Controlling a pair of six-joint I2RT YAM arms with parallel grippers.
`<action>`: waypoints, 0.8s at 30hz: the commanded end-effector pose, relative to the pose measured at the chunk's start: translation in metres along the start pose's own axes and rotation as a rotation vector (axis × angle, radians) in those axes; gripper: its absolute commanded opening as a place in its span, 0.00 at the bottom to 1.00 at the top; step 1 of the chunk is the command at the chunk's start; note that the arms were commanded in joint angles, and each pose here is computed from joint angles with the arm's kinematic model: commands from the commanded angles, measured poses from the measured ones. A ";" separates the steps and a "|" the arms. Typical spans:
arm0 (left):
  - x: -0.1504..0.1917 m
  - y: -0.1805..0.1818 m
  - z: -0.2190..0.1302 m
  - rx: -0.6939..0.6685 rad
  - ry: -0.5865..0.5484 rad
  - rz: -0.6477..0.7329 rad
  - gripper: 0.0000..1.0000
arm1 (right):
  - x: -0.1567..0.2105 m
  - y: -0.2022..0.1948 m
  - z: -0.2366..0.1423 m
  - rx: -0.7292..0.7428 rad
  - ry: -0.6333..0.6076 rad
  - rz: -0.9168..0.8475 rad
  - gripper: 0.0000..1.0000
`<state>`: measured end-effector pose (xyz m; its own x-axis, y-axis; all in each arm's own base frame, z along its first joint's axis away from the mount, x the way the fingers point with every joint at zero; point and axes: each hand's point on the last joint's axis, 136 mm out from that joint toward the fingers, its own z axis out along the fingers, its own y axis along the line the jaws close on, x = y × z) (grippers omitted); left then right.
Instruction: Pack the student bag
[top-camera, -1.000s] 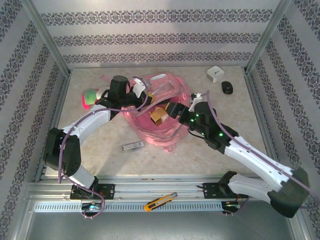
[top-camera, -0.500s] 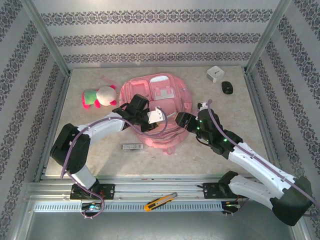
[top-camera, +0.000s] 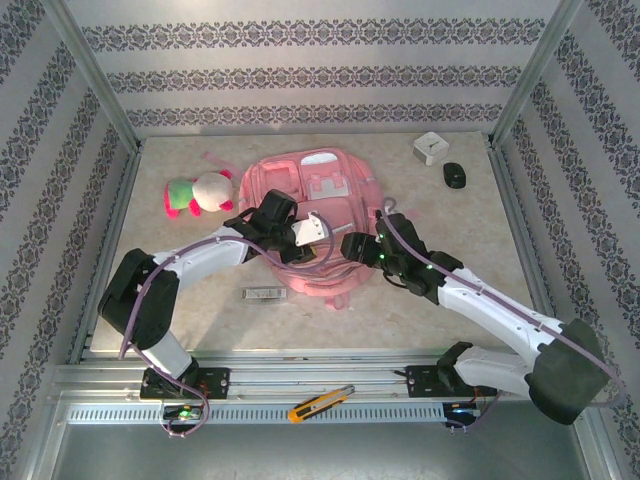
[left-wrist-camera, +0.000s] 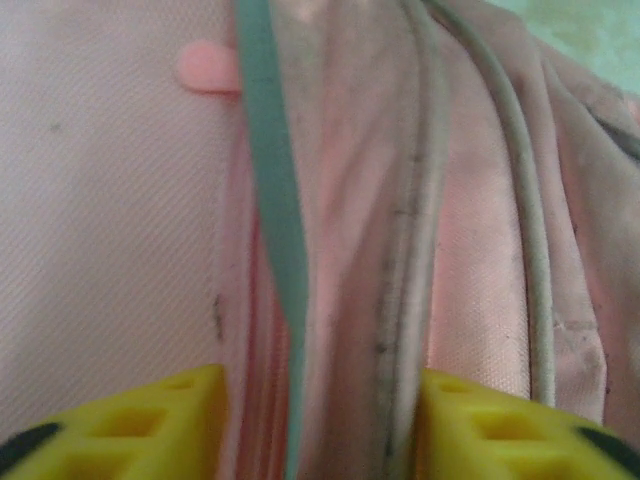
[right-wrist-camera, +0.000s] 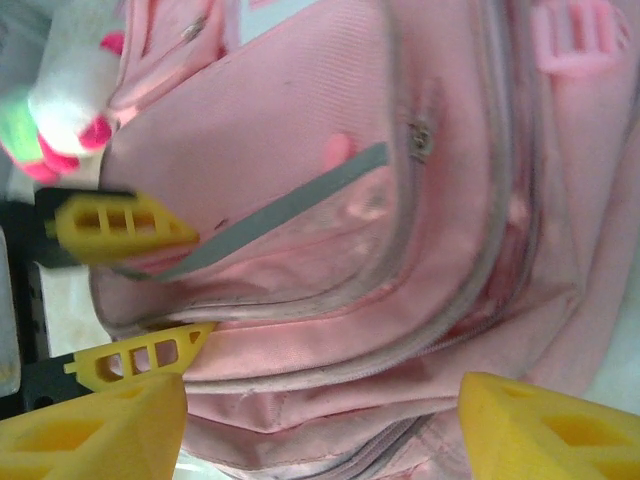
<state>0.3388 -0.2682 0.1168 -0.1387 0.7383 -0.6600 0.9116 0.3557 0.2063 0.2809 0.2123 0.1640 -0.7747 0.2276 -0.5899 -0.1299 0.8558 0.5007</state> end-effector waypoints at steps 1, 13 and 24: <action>-0.034 0.032 -0.041 -0.100 -0.161 -0.162 0.60 | -0.014 0.028 -0.010 -0.049 -0.018 -0.291 0.70; 0.056 0.127 -0.120 -0.249 -0.234 -0.851 0.66 | 0.025 0.069 0.001 -0.121 0.161 -1.269 0.65; 0.116 0.159 -0.079 -0.065 -0.284 -1.167 0.64 | 0.038 0.069 0.021 -0.209 0.191 -1.405 0.63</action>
<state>0.4246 -0.0697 0.1123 -0.7708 -0.1251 -0.6246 0.2567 0.8364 -0.4843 0.2546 0.2846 0.1641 -0.0470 -0.8113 -0.5828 -0.9081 0.2778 -0.3134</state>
